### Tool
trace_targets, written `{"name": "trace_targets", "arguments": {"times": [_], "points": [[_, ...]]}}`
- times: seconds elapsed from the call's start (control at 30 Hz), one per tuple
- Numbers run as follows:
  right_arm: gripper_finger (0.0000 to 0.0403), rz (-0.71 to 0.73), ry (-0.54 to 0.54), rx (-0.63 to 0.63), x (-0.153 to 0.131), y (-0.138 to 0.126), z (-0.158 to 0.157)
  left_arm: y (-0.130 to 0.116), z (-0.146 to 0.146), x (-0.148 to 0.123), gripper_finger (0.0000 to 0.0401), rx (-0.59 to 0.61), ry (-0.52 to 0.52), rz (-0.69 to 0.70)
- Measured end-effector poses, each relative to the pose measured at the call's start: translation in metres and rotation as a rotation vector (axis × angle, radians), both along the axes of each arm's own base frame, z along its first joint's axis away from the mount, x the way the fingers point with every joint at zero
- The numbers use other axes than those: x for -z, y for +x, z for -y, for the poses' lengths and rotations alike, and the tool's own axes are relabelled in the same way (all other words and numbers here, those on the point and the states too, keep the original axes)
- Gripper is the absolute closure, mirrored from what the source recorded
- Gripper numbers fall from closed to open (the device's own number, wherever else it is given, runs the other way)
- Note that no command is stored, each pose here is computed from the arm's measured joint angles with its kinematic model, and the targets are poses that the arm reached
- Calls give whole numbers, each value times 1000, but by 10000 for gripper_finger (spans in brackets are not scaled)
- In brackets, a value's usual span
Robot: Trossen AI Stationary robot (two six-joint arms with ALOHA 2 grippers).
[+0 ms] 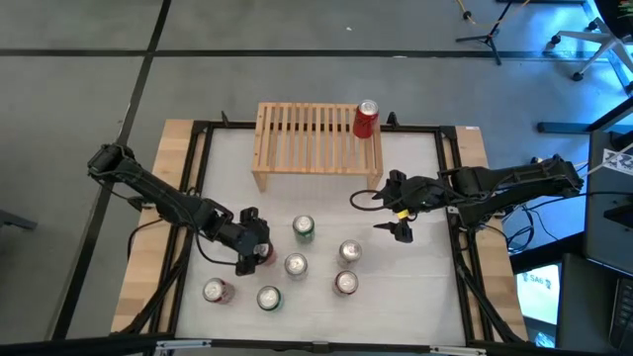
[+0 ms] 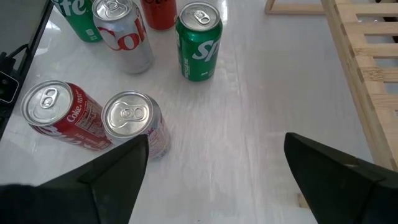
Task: Place canned beverage on shelf
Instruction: Put the red black soda can on the shelf
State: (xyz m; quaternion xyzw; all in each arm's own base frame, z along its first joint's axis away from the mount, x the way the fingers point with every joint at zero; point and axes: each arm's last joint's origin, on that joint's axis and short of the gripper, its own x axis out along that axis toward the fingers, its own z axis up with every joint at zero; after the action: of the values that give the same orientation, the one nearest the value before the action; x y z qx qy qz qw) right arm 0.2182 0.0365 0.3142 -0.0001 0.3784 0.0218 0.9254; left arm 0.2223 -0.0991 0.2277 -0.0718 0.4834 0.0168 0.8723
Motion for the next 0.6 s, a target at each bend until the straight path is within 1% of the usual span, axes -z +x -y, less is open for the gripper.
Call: {"name": "trace_targets", "arguments": {"times": [0.6], "points": [[33,0,0,0,0,0,0,0,0,0,106,4,4,1]]}}
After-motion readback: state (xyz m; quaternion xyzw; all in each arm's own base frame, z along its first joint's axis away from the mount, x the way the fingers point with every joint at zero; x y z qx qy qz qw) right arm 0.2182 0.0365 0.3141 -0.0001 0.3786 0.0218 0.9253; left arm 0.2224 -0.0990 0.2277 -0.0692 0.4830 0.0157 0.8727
